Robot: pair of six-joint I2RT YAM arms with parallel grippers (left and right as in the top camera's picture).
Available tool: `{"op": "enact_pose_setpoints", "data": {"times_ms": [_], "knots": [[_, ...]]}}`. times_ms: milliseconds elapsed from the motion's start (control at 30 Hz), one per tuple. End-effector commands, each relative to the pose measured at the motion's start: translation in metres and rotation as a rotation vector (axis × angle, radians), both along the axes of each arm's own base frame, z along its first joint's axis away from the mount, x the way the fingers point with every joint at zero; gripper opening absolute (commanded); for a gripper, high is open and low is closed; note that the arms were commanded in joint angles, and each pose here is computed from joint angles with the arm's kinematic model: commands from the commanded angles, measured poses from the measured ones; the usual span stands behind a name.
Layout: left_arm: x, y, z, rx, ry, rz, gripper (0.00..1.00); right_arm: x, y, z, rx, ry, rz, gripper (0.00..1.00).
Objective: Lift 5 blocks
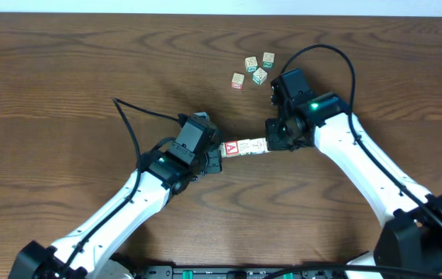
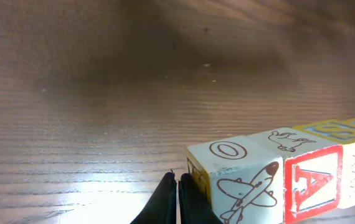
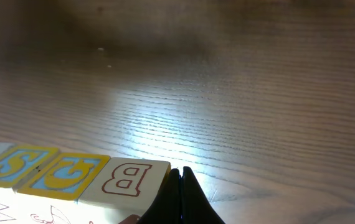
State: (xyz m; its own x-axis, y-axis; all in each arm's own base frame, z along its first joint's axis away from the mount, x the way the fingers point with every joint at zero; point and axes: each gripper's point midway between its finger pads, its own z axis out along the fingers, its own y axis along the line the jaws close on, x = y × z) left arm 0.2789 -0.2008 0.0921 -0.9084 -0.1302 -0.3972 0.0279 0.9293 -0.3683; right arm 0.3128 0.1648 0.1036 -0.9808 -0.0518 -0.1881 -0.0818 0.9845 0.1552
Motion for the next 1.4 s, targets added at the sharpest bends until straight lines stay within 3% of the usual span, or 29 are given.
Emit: {"op": "enact_pose_setpoints", "data": {"times_ms": [0, 467, 1367], "knots": [[-0.027, -0.066, 0.033, -0.224, 0.018, -0.237, 0.07, -0.032, 0.081, 0.013, 0.272, 0.106, 0.17, 0.01], [-0.025, -0.067, 0.009, -0.186, 0.069, -0.232, 0.07, -0.027, 0.078, 0.01, 0.249, 0.084, 0.166, 0.01], [-0.023, -0.063, -0.009, -0.142, 0.095, -0.217, 0.07, -0.035, 0.085, -0.034, 0.19, 0.188, 0.201, 0.01]]}}
